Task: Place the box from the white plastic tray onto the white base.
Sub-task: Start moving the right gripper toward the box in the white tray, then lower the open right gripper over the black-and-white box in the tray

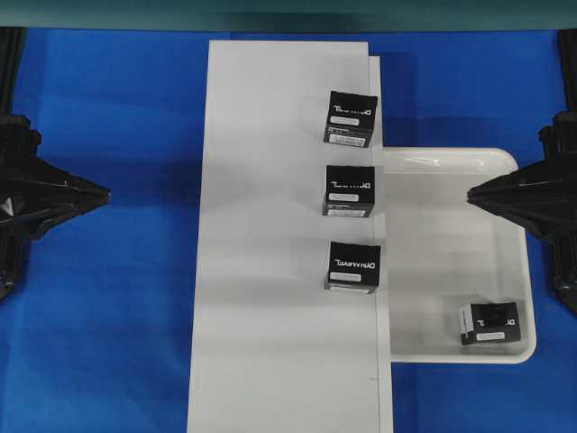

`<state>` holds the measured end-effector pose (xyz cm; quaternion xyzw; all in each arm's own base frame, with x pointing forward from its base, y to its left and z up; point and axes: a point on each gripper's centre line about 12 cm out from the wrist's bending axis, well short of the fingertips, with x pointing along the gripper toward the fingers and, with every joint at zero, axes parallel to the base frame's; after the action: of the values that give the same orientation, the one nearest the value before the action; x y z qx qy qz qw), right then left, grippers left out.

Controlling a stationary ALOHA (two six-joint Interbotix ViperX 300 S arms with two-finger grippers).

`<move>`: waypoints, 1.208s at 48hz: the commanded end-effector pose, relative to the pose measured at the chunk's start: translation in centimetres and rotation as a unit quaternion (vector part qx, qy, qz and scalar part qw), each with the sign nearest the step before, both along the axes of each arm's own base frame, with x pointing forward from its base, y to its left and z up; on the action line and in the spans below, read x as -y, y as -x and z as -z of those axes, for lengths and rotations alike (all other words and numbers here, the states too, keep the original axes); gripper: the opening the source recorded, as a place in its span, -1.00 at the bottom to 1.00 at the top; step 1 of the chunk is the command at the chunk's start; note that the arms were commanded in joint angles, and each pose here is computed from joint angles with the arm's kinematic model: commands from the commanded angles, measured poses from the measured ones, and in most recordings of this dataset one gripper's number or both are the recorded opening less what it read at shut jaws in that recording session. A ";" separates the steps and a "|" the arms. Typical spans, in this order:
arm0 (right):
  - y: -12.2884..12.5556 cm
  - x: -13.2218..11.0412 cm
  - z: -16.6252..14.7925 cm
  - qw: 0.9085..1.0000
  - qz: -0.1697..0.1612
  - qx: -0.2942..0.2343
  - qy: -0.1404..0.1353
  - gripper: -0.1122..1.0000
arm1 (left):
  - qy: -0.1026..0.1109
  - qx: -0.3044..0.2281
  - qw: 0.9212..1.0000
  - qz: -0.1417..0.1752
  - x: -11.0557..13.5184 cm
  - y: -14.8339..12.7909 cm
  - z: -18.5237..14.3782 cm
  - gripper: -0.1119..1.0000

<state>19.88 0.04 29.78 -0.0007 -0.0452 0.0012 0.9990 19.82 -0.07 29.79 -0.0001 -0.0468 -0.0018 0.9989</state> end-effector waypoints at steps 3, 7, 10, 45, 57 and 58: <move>-0.1 0.2 -0.5 1.000 0.006 -0.003 -0.026 -0.58 | 0.004 -0.002 1.000 -0.001 -0.1 -0.7 -1.0 -0.57; 0.0 0.3 -0.4 0.997 0.007 -0.044 -0.067 -0.79 | 0.004 -0.010 1.000 -0.001 -0.1 -0.9 -1.4 -0.81; 0.0 0.2 -0.3 0.993 0.006 -0.086 -0.083 -0.83 | 0.004 -0.025 1.000 -0.002 -0.1 -1.1 -1.5 -0.90; 0.3 -3.3 -2.1 0.865 -0.056 -0.491 -0.085 -0.83 | 0.004 -0.102 0.995 -0.002 -0.1 -2.5 -1.5 -0.93; -0.5 -5.3 0.2 0.796 -0.082 -0.594 -0.087 -0.83 | 0.004 -0.099 0.995 -0.002 -0.1 -2.6 -1.9 -0.93; -0.6 -5.3 0.4 0.792 -0.081 -0.599 -0.087 -0.83 | 0.004 -0.099 0.995 -0.002 -0.1 -2.6 -1.9 -0.93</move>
<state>19.96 5.12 29.48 0.0891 0.5494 0.0783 0.8271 22.15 0.00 30.66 -0.0046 0.0651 0.0002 0.9979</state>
